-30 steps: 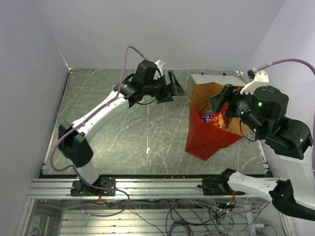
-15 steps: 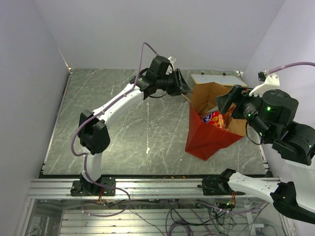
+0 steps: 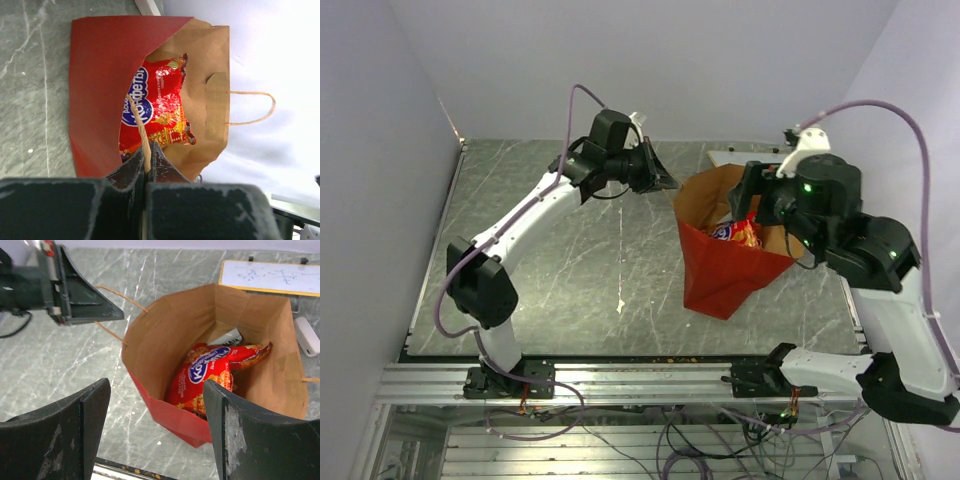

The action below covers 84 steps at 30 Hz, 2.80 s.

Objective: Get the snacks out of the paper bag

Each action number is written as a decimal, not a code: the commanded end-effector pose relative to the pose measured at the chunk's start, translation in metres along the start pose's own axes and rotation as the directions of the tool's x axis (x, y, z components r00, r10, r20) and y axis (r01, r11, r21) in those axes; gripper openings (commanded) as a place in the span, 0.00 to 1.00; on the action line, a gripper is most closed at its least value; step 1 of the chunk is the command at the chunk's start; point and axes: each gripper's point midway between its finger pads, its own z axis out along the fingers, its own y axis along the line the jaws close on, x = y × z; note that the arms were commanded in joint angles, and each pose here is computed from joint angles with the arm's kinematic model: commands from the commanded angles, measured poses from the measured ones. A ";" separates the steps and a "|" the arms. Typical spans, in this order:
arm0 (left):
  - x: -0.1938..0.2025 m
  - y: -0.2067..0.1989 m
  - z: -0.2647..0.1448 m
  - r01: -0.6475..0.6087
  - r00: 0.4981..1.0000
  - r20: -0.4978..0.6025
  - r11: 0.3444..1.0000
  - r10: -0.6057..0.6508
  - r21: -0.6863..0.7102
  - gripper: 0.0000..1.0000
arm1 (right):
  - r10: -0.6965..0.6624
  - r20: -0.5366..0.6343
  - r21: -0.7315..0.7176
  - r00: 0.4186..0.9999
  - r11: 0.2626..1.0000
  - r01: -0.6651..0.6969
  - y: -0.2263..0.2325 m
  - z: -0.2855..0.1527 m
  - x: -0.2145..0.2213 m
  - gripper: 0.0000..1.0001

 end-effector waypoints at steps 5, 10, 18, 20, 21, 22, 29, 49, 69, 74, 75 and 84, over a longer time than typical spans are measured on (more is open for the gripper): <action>-0.015 -0.016 -0.088 0.021 0.994 0.108 0.997 -0.028 0.069 0.07 | -0.147 -0.084 -0.094 0.986 0.986 0.139 0.025 0.028 0.016 0.76; -0.032 0.025 -0.133 0.016 0.989 0.148 1.000 -0.013 -0.017 0.07 | -0.012 -0.100 0.032 0.995 0.999 0.016 0.022 0.051 0.018 0.80; -0.052 0.087 -0.179 0.079 0.983 0.177 0.986 -0.052 -0.149 0.10 | -0.038 -0.173 0.310 0.984 0.947 0.090 0.009 0.104 0.015 1.00; -0.056 0.095 -0.187 0.090 0.981 0.184 0.983 -0.059 -0.163 0.16 | -0.065 -0.189 0.326 0.980 0.937 0.125 0.011 0.116 0.014 1.00; -0.056 0.098 -0.189 0.090 0.981 0.185 0.982 -0.058 -0.169 0.19 | -0.069 -0.201 0.316 0.977 0.940 0.131 0.015 0.120 0.015 1.00; -0.058 0.099 -0.191 0.087 0.981 0.189 0.981 -0.053 -0.175 0.24 | -0.072 -0.217 0.297 0.973 0.945 0.136 0.018 0.124 0.019 1.00; -0.054 0.112 -0.194 0.128 0.978 0.190 0.965 -0.084 -0.230 0.57 | -0.064 -0.340 0.269 0.938 0.949 0.162 0.014 0.123 0.067 1.00; -0.068 0.131 -0.176 0.174 0.973 0.193 0.951 -0.127 -0.255 0.31 | -0.052 -0.293 0.096 0.955 0.992 0.083 0.028 0.109 0.076 0.79; -0.069 0.131 -0.174 0.095 0.975 0.216 0.969 -0.045 -0.228 0.33 | -0.126 -0.336 0.040 0.933 0.988 0.148 0.032 0.123 0.086 0.72; -0.080 0.121 -0.185 0.053 0.971 0.239 0.966 0.009 -0.253 0.08 | -0.125 -0.357 0.005 0.926 0.991 0.135 0.038 0.123 0.095 0.61; -0.081 0.121 -0.188 0.049 0.970 0.241 0.960 0.019 -0.275 0.07 | -0.130 -0.355 -0.021 0.926 0.991 0.131 0.042 0.124 0.098 0.54; -0.114 0.109 -0.233 0.072 0.944 0.326 0.938 0.046 -0.340 0.07 | -0.220 -0.360 -0.479 0.906 0.877 0.023 0.132 0.117 0.092 0.00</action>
